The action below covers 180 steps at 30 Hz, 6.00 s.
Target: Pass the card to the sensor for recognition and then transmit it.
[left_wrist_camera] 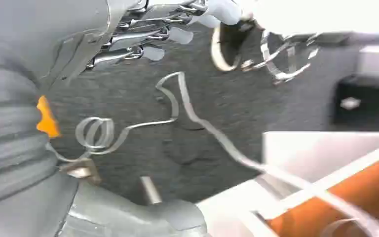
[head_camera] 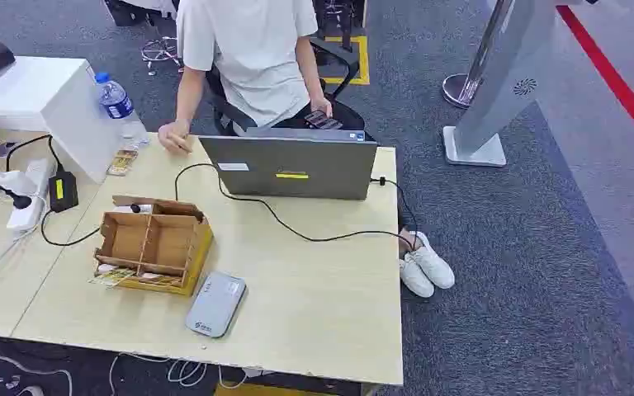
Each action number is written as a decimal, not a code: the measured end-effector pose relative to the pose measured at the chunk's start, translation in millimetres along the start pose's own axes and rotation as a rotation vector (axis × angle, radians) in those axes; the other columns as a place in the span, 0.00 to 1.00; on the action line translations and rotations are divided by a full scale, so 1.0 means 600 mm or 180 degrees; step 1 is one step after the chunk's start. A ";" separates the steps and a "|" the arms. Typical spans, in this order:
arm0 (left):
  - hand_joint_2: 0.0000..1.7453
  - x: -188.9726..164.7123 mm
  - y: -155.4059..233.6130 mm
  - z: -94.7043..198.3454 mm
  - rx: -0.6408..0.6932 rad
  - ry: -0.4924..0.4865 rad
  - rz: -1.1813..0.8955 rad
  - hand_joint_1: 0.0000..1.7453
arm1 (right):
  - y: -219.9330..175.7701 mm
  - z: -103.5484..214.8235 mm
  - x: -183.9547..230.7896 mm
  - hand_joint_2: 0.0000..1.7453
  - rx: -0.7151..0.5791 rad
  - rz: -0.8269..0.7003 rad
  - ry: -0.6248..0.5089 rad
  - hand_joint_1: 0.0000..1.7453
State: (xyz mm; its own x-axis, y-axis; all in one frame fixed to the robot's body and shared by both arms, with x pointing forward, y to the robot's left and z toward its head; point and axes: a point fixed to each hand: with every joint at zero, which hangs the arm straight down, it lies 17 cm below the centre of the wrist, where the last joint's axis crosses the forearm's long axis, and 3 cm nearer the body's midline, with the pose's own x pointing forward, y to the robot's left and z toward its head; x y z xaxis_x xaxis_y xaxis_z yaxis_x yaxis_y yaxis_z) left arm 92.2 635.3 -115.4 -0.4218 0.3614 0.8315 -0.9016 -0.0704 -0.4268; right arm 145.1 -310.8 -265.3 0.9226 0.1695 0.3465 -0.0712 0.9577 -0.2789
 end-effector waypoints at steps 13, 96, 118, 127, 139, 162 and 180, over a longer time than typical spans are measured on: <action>1.00 0.257 -0.179 0.040 -0.0848 -0.1119 0.0832 0.00 | -0.004 0.001 -0.025 0.00 -0.0008 -0.0003 0.0168 0.00; 1.00 0.116 -1.031 0.415 -0.3148 -0.4205 -0.4997 1.00 | 0.041 0.011 -0.032 0.00 0.0234 0.0319 0.0335 0.00; 1.00 0.079 -0.739 0.737 -0.4327 -0.5532 -0.3935 1.00 | 0.033 0.017 -0.072 0.00 0.0125 -0.0036 0.0416 0.00; 1.00 0.018 -0.705 0.749 -0.4761 -0.5436 -0.4294 1.00 | 0.037 0.018 -0.073 0.00 0.0142 -0.0012 0.0426 0.00; 1.00 -0.176 -0.615 0.716 -0.5421 -0.5292 -0.5294 1.00 | 0.048 0.020 -0.067 0.00 0.0226 -0.0142 0.0411 0.00; 1.00 -0.266 -0.517 0.663 -0.6088 -0.5079 -0.6051 1.00 | 0.048 0.021 -0.073 0.00 0.0212 -0.0148 0.0466 0.00; 1.00 0.029 -0.805 0.849 -0.4227 -0.5887 -0.3547 1.00 | 0.054 0.020 -0.062 0.00 0.0262 0.0063 0.0438 0.00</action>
State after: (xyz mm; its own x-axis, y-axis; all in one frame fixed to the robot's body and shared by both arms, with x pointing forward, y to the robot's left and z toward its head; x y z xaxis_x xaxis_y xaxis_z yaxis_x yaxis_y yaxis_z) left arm 471.3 202.1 286.2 -0.3460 -0.9244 -0.1607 -0.5602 0.0662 0.8257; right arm 103.9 -283.3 -276.3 0.9635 0.1606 0.2141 -0.1156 0.9712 -0.2082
